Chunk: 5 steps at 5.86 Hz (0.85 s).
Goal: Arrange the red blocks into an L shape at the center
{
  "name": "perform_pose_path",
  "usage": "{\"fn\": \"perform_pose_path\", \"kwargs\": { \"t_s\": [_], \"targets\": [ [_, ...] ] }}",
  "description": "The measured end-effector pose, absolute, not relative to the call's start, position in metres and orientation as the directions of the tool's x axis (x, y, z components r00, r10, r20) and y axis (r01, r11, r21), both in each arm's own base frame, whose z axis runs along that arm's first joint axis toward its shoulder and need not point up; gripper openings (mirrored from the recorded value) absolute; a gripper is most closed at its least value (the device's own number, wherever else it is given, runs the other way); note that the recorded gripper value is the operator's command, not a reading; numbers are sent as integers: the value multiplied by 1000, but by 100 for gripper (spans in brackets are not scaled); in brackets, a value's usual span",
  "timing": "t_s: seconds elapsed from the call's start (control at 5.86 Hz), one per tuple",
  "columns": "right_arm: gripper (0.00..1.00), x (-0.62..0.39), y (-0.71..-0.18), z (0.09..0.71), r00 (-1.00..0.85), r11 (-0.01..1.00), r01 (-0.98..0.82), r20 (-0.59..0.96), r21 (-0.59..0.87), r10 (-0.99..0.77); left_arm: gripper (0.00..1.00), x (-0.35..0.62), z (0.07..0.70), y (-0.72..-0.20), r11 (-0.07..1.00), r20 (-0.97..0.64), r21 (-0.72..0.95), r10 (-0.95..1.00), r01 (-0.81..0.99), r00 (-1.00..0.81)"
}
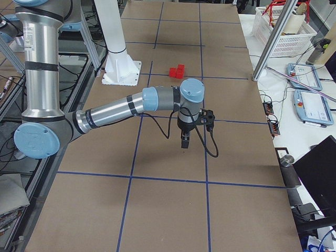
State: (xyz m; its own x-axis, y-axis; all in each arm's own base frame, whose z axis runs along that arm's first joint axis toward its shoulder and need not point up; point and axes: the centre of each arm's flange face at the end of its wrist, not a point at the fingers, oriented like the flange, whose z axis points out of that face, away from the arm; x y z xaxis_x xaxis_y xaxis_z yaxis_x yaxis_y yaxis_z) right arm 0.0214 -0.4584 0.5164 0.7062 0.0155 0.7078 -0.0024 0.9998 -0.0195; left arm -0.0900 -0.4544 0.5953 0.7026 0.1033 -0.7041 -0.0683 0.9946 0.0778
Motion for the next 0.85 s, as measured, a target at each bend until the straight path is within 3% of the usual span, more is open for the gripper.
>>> {"fn": "perform_pose_path", "kwargs": {
  "t_s": [0.85],
  "targets": [
    [100,23,-431,559,712,997,0,700,-75,52,100,-83,591,-452,1000,-706,17,24,-16,708]
  ]
}}
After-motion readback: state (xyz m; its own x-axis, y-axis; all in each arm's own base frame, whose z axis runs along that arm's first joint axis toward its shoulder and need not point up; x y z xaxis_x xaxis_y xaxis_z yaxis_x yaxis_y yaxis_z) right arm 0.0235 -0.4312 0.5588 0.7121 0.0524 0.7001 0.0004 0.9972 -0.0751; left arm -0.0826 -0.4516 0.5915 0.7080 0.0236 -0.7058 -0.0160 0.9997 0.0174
